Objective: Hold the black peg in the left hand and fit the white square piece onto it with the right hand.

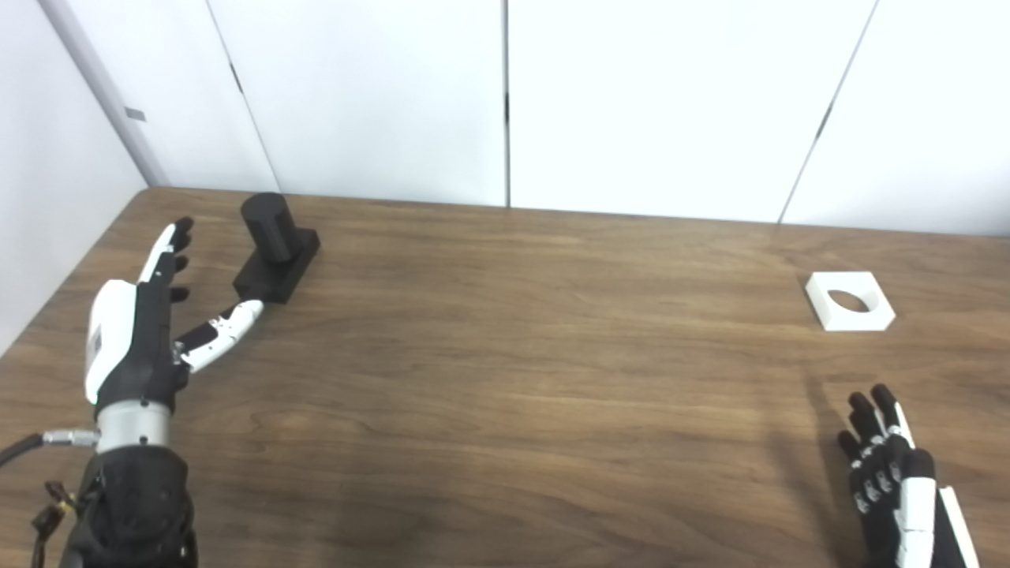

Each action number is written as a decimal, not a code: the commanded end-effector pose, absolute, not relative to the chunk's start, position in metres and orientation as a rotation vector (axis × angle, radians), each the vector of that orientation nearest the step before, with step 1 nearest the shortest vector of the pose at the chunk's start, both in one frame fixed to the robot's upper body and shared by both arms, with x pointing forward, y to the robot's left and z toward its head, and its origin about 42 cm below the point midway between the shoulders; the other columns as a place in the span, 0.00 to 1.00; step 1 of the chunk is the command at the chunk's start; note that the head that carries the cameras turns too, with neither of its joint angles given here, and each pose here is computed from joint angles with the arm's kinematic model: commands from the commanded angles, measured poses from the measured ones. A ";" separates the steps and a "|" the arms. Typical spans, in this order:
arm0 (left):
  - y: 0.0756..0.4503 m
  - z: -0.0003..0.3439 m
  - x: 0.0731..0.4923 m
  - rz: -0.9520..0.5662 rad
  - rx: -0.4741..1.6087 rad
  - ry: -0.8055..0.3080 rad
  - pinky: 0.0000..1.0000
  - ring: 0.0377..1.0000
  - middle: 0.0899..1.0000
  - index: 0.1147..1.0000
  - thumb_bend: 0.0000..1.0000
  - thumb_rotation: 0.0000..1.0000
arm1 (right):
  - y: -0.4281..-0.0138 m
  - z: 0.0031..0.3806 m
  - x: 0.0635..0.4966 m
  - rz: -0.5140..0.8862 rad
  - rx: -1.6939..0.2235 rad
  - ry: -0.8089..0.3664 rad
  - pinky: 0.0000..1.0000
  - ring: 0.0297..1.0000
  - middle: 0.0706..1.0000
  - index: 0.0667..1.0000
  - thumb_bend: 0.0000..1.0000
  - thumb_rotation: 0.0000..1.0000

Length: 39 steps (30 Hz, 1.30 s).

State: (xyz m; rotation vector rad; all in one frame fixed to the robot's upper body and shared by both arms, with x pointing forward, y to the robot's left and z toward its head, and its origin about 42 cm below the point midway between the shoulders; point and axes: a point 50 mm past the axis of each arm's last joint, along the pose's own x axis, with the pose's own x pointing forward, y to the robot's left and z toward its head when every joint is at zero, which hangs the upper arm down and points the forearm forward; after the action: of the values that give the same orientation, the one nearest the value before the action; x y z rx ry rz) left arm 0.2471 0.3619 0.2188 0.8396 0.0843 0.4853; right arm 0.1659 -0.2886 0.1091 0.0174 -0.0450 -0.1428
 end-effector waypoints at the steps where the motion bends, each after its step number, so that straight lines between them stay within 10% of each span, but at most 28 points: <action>1: 0.373 0.234 0.259 0.522 0.943 0.056 0.71 0.88 0.93 0.91 0.64 0.43 | -0.278 0.114 0.172 -0.147 0.063 -0.081 1.00 1.00 0.97 1.00 0.63 1.00; 12: 0.404 0.221 0.318 0.494 1.191 0.193 0.82 0.93 0.92 0.83 0.69 0.63 | -0.277 0.115 0.170 -0.147 0.052 -0.083 1.00 1.00 0.96 1.00 0.63 1.00; 39: 0.382 0.199 0.399 0.388 1.221 0.336 0.82 0.90 0.89 0.79 0.92 0.72 | -0.273 0.121 0.168 -0.153 0.061 -0.077 1.00 1.00 0.96 1.00 0.63 1.00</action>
State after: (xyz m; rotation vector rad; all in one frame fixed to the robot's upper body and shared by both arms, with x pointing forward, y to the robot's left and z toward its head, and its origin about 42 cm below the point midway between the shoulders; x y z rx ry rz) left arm 0.3835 0.3802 0.1716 1.1987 0.4093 0.3209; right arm 0.1655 -0.2848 0.1134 0.0202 -0.0362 -0.1473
